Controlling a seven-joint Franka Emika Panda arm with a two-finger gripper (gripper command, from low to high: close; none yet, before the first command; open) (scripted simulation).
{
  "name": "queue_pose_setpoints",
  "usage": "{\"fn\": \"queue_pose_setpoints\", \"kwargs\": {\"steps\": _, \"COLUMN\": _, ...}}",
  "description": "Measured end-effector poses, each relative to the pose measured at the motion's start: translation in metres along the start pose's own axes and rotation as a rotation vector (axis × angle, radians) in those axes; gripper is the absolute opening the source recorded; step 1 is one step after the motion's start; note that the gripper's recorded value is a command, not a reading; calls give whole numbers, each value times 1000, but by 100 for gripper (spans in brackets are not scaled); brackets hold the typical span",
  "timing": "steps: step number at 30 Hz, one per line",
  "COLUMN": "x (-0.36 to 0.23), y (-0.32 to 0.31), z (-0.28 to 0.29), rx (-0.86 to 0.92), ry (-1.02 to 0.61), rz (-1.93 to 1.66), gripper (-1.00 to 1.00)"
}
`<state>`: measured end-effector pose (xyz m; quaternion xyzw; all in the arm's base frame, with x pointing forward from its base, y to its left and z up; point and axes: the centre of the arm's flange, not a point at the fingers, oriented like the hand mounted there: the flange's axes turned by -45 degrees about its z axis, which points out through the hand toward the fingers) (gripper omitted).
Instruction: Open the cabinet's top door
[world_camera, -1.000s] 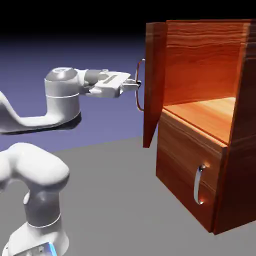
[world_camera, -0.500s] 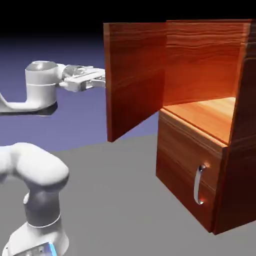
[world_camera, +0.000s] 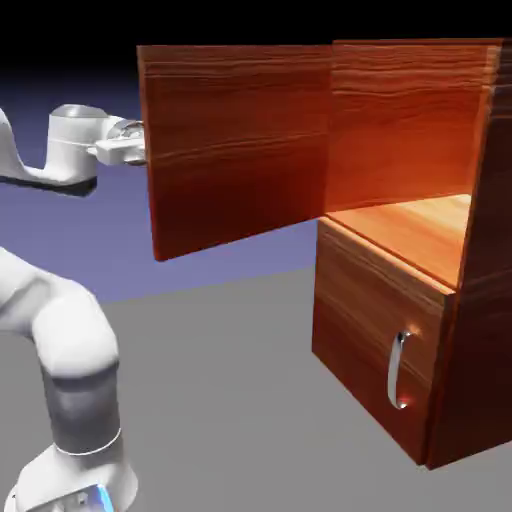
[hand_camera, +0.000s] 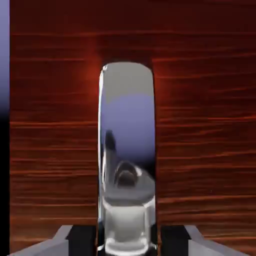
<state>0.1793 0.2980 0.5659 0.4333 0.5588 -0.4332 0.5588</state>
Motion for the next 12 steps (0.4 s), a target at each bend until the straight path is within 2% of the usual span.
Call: {"fn": "queue_pose_setpoints", "kwargs": {"steps": 12, "x": 0, "y": 32, "z": -64, "rx": 182, "ry": 0, "rz": 0, "gripper": -100}}
